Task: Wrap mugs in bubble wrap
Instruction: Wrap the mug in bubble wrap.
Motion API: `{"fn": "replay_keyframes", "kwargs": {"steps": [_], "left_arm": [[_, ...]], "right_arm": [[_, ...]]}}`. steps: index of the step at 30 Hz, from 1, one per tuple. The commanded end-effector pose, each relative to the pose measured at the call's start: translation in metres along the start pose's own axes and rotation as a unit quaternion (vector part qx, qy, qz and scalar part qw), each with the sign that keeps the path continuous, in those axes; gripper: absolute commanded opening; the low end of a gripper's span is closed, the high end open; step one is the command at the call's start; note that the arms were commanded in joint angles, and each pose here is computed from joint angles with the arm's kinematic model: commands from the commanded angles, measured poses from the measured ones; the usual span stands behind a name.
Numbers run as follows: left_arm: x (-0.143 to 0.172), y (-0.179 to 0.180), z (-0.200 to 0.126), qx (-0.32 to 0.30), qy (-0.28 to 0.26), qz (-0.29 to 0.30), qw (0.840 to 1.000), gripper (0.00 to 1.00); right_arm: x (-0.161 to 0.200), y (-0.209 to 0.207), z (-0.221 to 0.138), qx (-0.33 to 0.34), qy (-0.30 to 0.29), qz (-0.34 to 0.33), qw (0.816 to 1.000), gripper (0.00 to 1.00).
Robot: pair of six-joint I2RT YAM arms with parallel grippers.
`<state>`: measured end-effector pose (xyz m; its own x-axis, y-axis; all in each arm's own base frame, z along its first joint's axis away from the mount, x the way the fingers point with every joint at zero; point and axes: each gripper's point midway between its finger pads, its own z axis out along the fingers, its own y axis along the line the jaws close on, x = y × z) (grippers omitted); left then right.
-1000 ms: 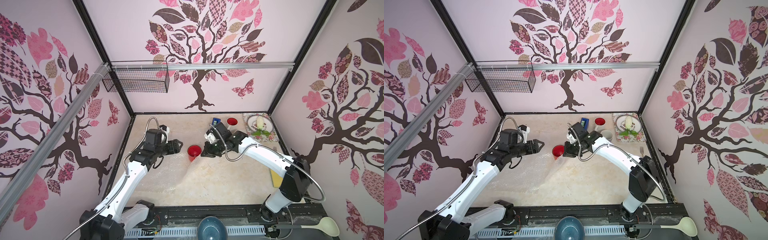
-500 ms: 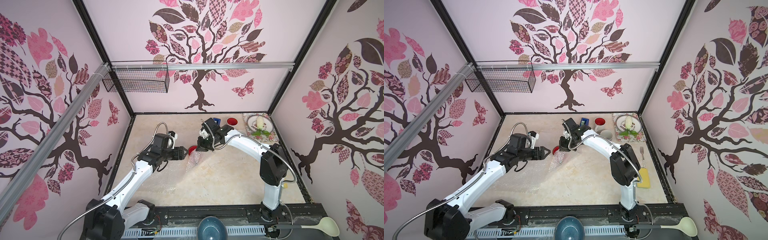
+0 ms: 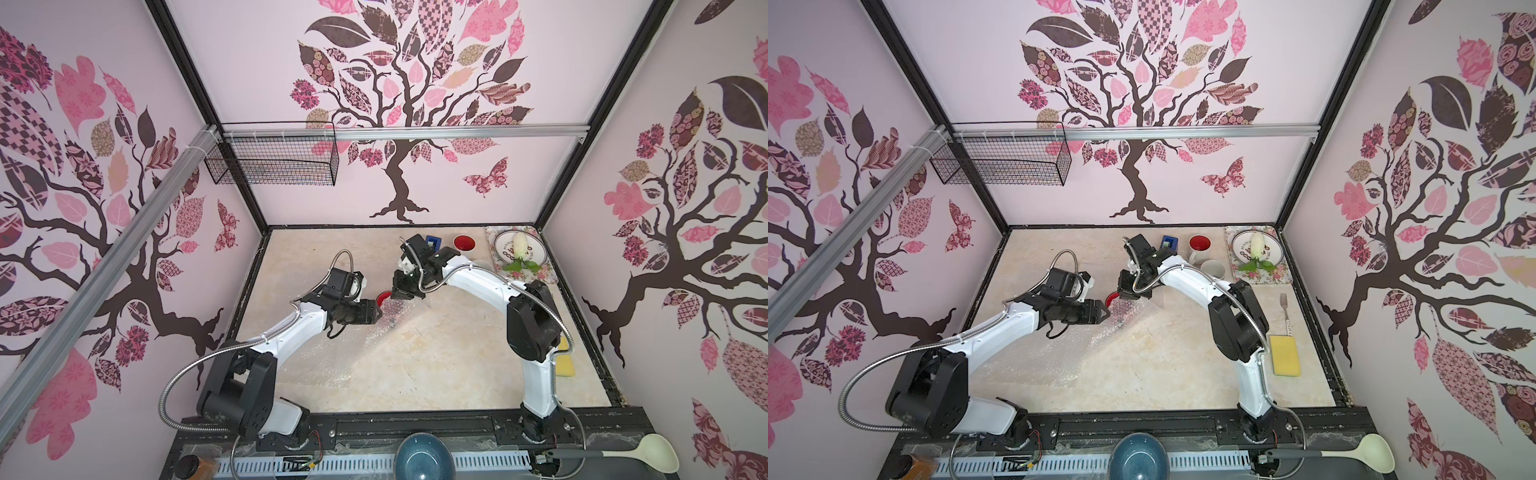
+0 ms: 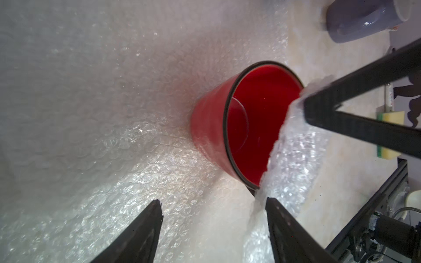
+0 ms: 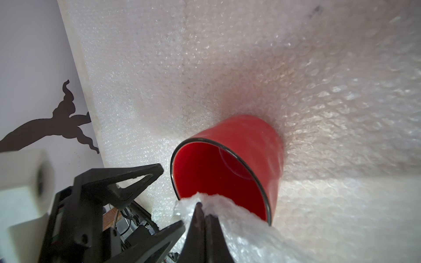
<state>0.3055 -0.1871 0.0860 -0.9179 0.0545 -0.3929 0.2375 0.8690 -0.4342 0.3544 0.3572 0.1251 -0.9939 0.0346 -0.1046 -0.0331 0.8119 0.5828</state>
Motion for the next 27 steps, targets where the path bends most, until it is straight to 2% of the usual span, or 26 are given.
{"fn": "replay_keyframes", "kwargs": {"steps": [1,7,11,15,23,27], "left_arm": [[-0.03,-0.013,-0.002,0.01,-0.031,0.028,0.999,0.74],[-0.036,-0.009,0.005,0.002,-0.027,0.026,0.999,0.73],[-0.049,-0.012,-0.017,0.012,-0.059,0.004,0.998,0.73],[-0.06,-0.03,-0.036,0.06,-0.091,0.003,0.994,0.75],[-0.048,-0.031,-0.005,0.076,-0.036,0.013,0.996,0.74],[-0.048,-0.018,0.014,0.05,-0.006,0.009,0.999,0.74]], "right_arm": [[-0.01,-0.002,0.005,0.008,-0.005,0.007,1.0,0.0],[-0.011,-0.004,0.004,0.012,-0.006,0.007,1.0,0.0],[-0.01,-0.01,0.006,0.021,-0.004,0.008,1.0,0.0],[-0.013,-0.015,0.006,0.026,-0.007,0.012,1.0,0.0],[-0.02,-0.014,0.004,0.015,-0.011,0.018,1.0,0.0],[-0.021,-0.011,0.005,0.012,-0.008,0.018,1.0,0.0]]}}
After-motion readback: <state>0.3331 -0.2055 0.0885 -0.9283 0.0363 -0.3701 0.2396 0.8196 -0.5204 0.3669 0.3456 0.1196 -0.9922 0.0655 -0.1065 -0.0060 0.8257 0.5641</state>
